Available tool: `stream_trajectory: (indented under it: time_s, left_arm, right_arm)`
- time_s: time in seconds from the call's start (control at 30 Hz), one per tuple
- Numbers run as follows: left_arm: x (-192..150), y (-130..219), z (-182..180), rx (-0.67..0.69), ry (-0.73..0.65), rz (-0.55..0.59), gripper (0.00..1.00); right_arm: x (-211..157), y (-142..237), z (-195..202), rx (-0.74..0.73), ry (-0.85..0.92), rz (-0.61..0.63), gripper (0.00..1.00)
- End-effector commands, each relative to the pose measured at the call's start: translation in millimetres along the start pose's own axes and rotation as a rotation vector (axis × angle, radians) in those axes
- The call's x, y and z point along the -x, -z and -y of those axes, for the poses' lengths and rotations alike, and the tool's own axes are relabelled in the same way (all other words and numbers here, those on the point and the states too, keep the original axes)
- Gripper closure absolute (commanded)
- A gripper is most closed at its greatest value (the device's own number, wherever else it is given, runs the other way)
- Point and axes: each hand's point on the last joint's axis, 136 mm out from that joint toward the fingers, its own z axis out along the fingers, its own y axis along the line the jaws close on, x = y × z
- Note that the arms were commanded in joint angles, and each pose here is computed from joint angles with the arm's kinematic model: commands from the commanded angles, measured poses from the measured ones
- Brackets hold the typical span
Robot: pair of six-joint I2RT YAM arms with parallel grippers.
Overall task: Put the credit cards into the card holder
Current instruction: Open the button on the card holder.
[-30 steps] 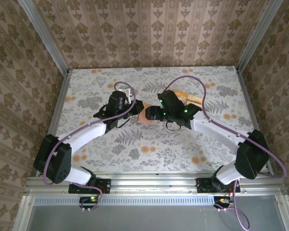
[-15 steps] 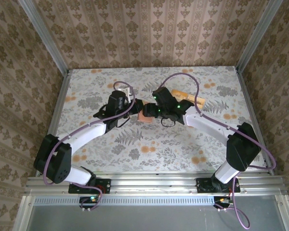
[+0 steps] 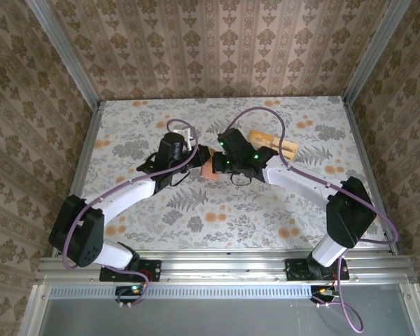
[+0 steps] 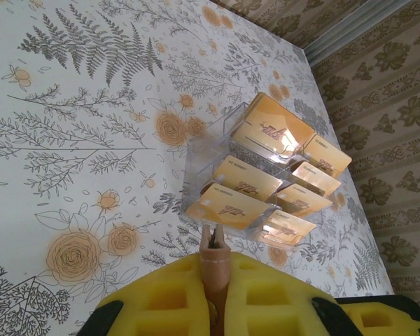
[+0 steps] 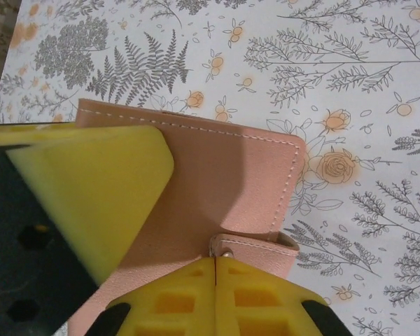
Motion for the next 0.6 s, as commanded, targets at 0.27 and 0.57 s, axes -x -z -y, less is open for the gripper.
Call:
stream_trajectory:
  time_s: [0.27, 0.57]
  left_arm:
    - [19, 6, 20, -0.047, -0.025, 0.050, 1.00]
    - [16, 2, 18, -0.046, -0.029, 0.039, 1.00]
  right_arm:
    - [-19, 4, 78, -0.106, -0.129, -0.023, 1.00]
    - [-6, 20, 63, 0.004, -0.162, 0.007, 0.62]
